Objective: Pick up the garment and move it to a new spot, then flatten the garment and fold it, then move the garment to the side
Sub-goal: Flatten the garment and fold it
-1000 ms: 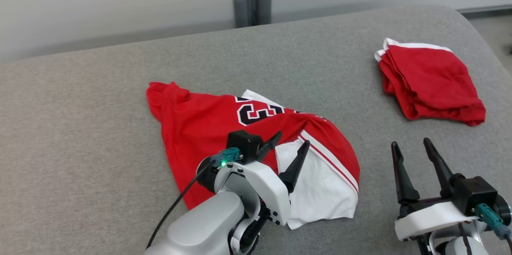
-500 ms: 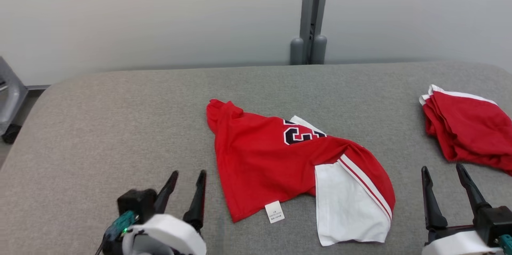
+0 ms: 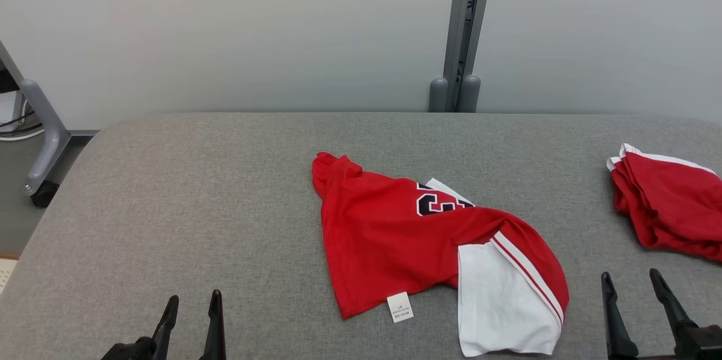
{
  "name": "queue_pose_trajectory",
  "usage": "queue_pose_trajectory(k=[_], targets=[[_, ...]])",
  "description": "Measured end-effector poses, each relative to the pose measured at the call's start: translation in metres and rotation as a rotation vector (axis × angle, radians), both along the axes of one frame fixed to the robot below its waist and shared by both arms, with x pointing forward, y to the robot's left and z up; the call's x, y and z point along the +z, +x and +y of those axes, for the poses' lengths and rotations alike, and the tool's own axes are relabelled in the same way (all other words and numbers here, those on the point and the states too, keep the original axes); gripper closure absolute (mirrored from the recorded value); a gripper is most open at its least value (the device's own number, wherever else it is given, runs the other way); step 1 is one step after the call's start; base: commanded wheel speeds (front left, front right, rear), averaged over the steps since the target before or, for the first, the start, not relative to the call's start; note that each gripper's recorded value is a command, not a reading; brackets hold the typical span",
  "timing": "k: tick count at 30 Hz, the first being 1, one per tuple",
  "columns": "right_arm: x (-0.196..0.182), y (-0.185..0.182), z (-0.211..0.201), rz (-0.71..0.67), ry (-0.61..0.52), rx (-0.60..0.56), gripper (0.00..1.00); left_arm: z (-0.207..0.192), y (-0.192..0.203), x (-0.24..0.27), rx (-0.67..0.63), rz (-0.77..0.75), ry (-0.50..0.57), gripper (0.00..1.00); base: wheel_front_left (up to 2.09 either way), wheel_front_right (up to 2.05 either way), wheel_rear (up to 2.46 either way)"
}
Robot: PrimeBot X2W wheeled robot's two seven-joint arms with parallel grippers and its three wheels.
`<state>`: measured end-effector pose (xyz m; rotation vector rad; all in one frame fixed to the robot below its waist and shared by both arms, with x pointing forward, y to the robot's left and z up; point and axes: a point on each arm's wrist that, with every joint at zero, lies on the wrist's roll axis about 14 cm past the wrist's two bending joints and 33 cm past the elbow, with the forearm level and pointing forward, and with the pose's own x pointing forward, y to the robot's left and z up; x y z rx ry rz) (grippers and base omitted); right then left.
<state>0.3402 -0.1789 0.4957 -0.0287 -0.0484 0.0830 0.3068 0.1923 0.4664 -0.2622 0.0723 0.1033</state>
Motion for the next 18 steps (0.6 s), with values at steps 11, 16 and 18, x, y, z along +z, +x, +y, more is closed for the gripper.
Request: queue_pose_trajectory(k=[11, 16, 18], targets=[[0.000, 0.000, -0.001, -0.002, 0.011, -0.007, 0.00, -0.030, 0.015, 0.001, -0.108, -0.031, -0.025, 0.00, 0.00, 0.00, 0.00], [0.002, 0.002, -0.004, -0.005, 0.007, -0.016, 0.00, -0.081, 0.040, 0.004, -0.281, 0.018, -0.076, 0.00, 0.00, 0.00, 0.00], [0.003, 0.004, -0.004, -0.009, 0.006, -0.018, 0.00, -0.096, 0.049, -0.004, -0.334, 0.088, -0.065, 0.00, 0.00, 0.00, 0.00]])
